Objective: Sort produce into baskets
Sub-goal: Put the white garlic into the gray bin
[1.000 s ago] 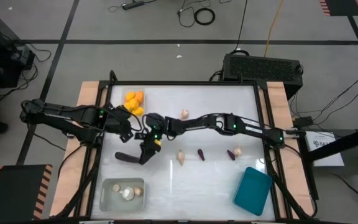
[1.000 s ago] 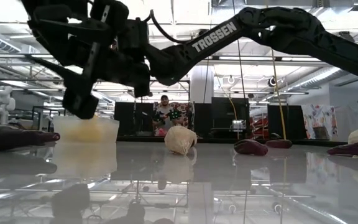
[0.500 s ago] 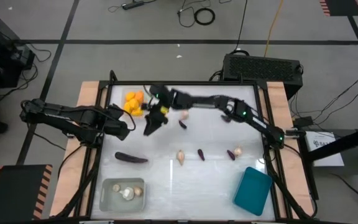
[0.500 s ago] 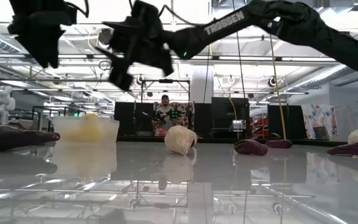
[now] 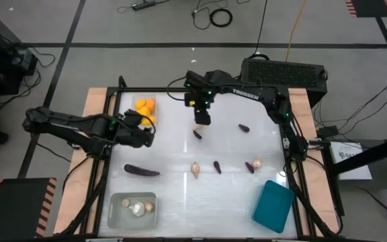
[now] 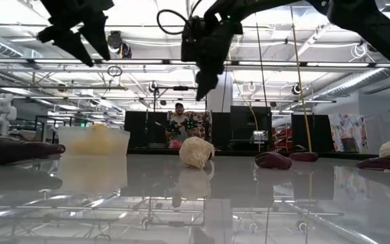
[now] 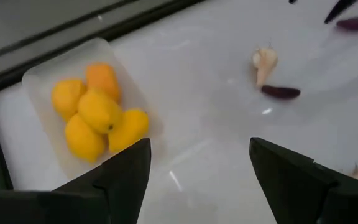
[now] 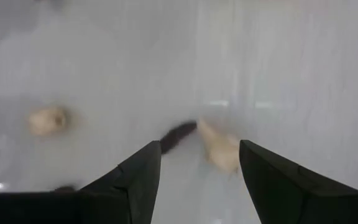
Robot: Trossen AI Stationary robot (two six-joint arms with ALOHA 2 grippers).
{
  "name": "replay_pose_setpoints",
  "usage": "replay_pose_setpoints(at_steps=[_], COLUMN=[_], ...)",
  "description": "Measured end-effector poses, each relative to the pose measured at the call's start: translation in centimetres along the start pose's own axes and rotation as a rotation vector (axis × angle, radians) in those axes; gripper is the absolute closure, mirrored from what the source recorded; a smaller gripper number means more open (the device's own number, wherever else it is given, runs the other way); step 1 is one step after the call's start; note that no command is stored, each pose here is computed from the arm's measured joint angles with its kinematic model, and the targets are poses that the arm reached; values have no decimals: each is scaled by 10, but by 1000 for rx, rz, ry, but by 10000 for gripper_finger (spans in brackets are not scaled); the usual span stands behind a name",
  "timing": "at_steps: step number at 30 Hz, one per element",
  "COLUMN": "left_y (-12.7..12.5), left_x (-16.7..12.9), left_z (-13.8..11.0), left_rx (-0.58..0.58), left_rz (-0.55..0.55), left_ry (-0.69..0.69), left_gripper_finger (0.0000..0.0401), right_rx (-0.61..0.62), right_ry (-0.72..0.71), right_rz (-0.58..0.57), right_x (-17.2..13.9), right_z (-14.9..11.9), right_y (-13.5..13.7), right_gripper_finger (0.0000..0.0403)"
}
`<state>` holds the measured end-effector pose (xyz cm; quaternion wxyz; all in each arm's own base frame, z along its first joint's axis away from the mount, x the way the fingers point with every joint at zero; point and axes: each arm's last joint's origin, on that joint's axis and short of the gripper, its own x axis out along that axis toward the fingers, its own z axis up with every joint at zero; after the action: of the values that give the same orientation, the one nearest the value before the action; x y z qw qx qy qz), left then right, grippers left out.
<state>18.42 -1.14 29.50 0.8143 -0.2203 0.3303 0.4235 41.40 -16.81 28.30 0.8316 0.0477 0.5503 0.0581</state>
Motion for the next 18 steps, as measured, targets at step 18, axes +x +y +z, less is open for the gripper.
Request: replay_pose_setpoints(at_steps=[18], left_y=[-20], left_x=[23], left_z=[-10], left_rx=[74], left_rz=[74], left_ry=[65], left_gripper_finger=[122], right_rx=[-23], right_ry=[291], right_rz=[-106], right_x=[87], right_z=[-16], right_y=[-26], right_gripper_finger=[193])
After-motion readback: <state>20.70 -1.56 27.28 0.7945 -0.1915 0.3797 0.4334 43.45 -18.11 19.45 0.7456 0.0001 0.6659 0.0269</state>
